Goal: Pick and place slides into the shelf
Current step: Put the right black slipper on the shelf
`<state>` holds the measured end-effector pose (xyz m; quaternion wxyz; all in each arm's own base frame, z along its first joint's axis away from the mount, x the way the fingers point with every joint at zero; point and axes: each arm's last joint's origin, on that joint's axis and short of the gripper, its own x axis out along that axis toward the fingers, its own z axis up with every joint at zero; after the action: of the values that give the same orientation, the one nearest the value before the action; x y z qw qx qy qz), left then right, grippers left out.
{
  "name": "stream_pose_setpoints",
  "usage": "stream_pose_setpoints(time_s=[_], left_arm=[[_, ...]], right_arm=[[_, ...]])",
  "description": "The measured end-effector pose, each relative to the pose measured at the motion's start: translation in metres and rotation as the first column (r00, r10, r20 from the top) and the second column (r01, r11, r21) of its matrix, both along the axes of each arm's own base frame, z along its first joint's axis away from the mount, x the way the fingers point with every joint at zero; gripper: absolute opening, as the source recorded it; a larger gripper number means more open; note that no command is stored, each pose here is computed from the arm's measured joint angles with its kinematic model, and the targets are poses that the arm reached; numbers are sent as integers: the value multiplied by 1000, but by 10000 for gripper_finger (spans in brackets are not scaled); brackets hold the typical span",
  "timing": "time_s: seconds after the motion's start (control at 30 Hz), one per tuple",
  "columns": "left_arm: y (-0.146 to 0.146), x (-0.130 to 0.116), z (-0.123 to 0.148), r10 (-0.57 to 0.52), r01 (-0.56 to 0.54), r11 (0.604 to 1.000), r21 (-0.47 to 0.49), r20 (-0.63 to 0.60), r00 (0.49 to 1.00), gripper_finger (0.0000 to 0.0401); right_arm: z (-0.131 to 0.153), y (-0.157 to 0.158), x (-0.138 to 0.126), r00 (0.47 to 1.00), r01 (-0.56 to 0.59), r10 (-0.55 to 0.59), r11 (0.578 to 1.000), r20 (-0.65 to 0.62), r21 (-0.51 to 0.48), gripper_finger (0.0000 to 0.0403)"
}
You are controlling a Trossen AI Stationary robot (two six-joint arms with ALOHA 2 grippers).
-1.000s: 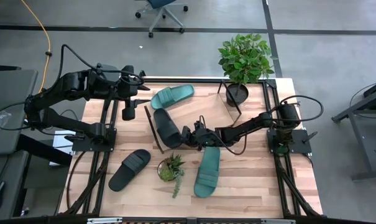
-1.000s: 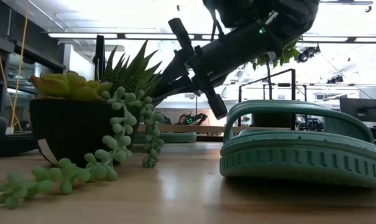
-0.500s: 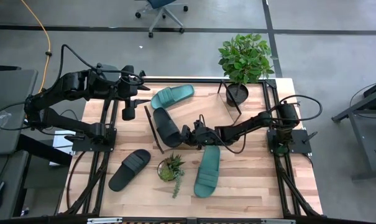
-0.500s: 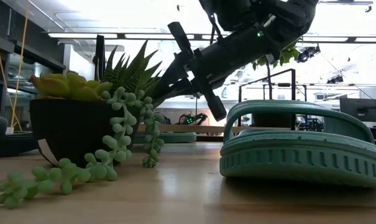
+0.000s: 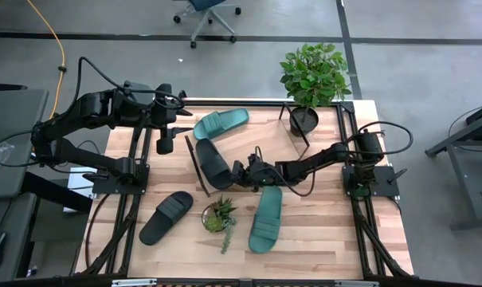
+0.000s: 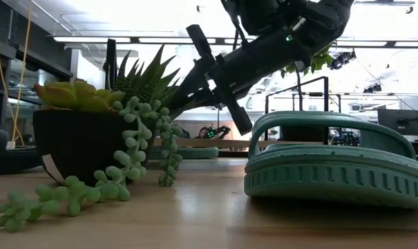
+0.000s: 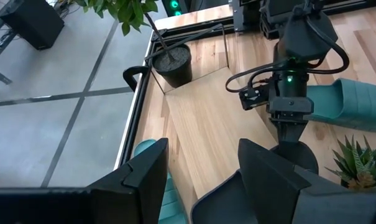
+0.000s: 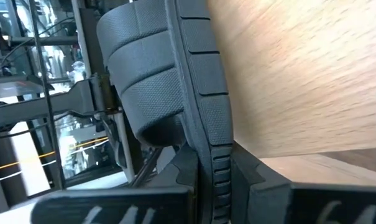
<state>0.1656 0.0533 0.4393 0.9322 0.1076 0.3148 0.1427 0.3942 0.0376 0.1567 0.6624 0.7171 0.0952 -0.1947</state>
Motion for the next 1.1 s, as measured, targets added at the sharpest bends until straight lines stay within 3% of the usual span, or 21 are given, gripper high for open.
stream_pose_setpoints(time_s=[1.1], left_arm=[[0,0,0,-6,6,1000,7,-4,1000,182]], right_arm=[[5,-1,3,998,-42,43,999,53,-6,22]])
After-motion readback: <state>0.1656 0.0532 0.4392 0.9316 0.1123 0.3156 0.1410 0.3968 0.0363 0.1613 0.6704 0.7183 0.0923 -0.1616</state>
